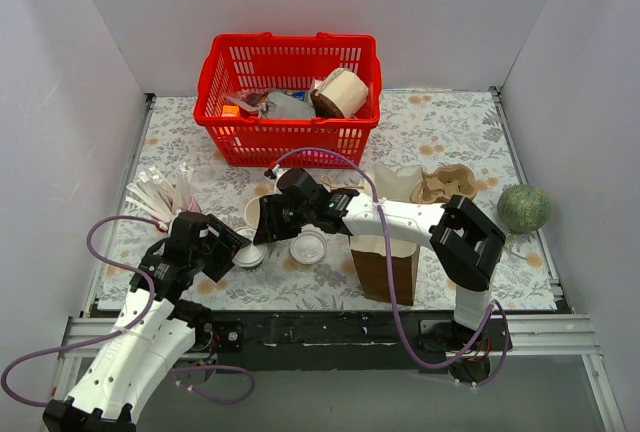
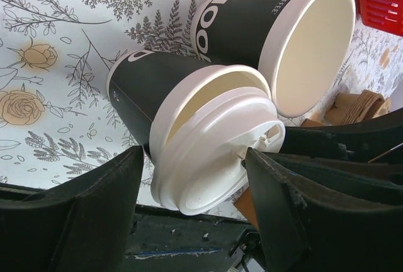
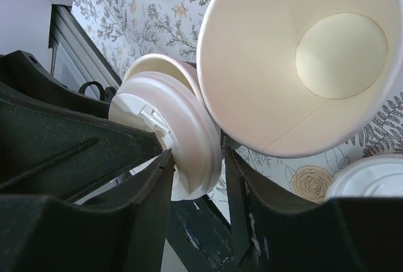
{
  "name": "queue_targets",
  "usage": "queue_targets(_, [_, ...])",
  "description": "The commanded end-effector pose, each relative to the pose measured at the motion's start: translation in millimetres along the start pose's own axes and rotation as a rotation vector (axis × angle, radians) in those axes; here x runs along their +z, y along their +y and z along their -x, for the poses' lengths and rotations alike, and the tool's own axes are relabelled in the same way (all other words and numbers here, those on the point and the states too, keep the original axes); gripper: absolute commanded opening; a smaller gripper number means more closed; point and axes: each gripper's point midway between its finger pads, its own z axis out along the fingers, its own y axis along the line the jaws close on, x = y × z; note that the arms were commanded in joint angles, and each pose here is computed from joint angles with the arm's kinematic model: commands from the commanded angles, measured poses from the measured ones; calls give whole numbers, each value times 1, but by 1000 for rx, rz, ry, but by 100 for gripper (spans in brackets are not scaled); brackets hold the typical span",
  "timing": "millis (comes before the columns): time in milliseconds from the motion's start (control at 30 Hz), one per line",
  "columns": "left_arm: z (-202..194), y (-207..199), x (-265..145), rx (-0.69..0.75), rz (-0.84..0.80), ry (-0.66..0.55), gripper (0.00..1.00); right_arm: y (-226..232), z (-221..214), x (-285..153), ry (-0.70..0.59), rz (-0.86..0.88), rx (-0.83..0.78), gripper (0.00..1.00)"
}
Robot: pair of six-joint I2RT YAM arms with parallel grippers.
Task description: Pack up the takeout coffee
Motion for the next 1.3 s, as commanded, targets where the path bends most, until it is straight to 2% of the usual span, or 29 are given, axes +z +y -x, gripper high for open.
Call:
queue_targets(0, [-5, -5, -1, -19, -31, 29, 65, 14, 15, -2, -38, 29, -23, 46])
queue_targets(67, [-3, -9, -5, -23, -50, 19, 66, 15, 15, 0, -33, 34, -18, 45])
queue_targets(200, [18, -5, -18, -16, 0, -88, 83, 15, 17, 0, -41, 21, -20, 46])
queue_targets(233, [21, -4, -21, -11, 10, -102, 93, 17, 17, -2, -46, 22, -28, 46])
queue_targets(300, [25, -3, -28, -2, 26, -123, 98, 16, 20, -4, -61, 10, -33, 47])
queue_targets(567, [24, 2, -27, 23, 74, -107, 98, 21, 28, -4, -79, -9, -58, 56])
queue_targets(700, [21, -4, -27, 22, 30, -92, 98, 26, 26, 2, -61, -13, -76, 58])
queue_targets(900, [17, 0, -26, 18, 29, -77, 98, 18, 27, 7, -57, -82, -98, 57])
queue_targets(1100, [13, 4, -20, -6, 30, -66, 89, 9, 23, 8, -63, -113, -122, 57])
queue_targets(1267, [12, 3, -17, -17, 26, -62, 88, 12, 20, 9, -57, -97, -120, 51])
